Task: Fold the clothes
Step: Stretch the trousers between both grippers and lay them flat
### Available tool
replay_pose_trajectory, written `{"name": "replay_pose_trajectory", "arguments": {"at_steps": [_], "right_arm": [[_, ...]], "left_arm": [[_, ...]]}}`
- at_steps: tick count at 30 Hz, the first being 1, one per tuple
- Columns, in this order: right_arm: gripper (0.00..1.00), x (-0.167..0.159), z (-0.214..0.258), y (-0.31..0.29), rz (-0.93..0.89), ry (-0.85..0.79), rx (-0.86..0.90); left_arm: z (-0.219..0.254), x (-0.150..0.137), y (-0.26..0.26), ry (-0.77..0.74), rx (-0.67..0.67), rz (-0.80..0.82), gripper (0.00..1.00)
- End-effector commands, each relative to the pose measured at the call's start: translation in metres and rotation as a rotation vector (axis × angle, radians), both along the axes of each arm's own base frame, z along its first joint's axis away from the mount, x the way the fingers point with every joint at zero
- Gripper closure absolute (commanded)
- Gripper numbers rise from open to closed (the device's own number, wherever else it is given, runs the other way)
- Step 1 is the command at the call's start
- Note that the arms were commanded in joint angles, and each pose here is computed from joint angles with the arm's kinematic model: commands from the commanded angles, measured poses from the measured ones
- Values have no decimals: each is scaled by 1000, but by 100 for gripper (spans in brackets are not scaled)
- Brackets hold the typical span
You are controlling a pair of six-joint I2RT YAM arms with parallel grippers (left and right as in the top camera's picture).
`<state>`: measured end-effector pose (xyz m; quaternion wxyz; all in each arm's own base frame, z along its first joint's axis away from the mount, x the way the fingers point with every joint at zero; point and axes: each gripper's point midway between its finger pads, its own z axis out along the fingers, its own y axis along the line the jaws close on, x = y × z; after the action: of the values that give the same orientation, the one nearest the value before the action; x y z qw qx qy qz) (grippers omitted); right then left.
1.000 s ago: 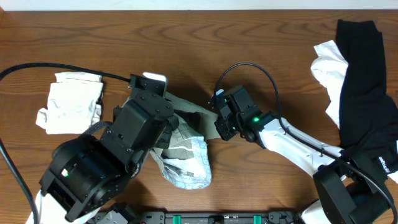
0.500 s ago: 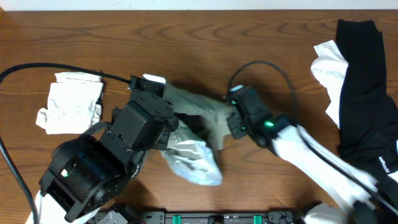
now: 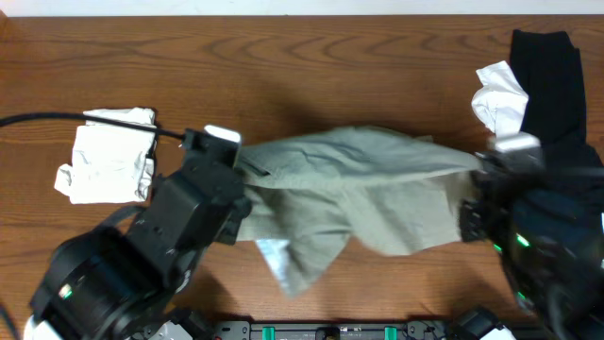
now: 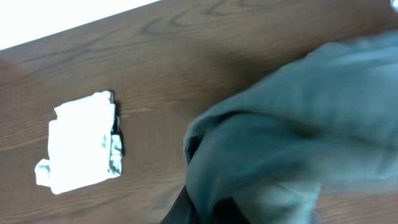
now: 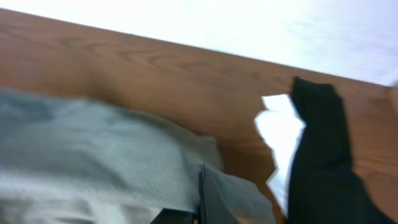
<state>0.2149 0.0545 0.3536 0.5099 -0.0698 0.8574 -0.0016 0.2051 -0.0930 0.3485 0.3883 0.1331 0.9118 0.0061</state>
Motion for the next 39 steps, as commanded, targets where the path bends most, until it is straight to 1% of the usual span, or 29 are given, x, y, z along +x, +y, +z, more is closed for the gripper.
{"name": "replay_pose_trajectory", "arguments": {"at_steps": [1,9,13,20,28,34,39], "right_arm": [[99,-10,24,-32,-128,-57,-15],[99,-36,51,-61,-225,-79,14],[99,-45,61,-71,-246,-97,10],[99,-58,77,-79,-247,-124,33],[99,-80,109,-92,-243,-205,103],[99,-101,127,-104,-232,-248,146],[99,-106,137,-107,-233,-281,173]], "left_arm": [[20,-8,16,-68,-11,16,94],[19,-22,28,-58,-5,13,94],[25,-25,29,-76,-29,8,94],[62,-34,31,-156,-130,-16,94],[111,-59,29,-241,-285,-114,94],[131,-71,37,-292,-327,-138,94],[137,-70,35,-317,-321,-158,94]]}}
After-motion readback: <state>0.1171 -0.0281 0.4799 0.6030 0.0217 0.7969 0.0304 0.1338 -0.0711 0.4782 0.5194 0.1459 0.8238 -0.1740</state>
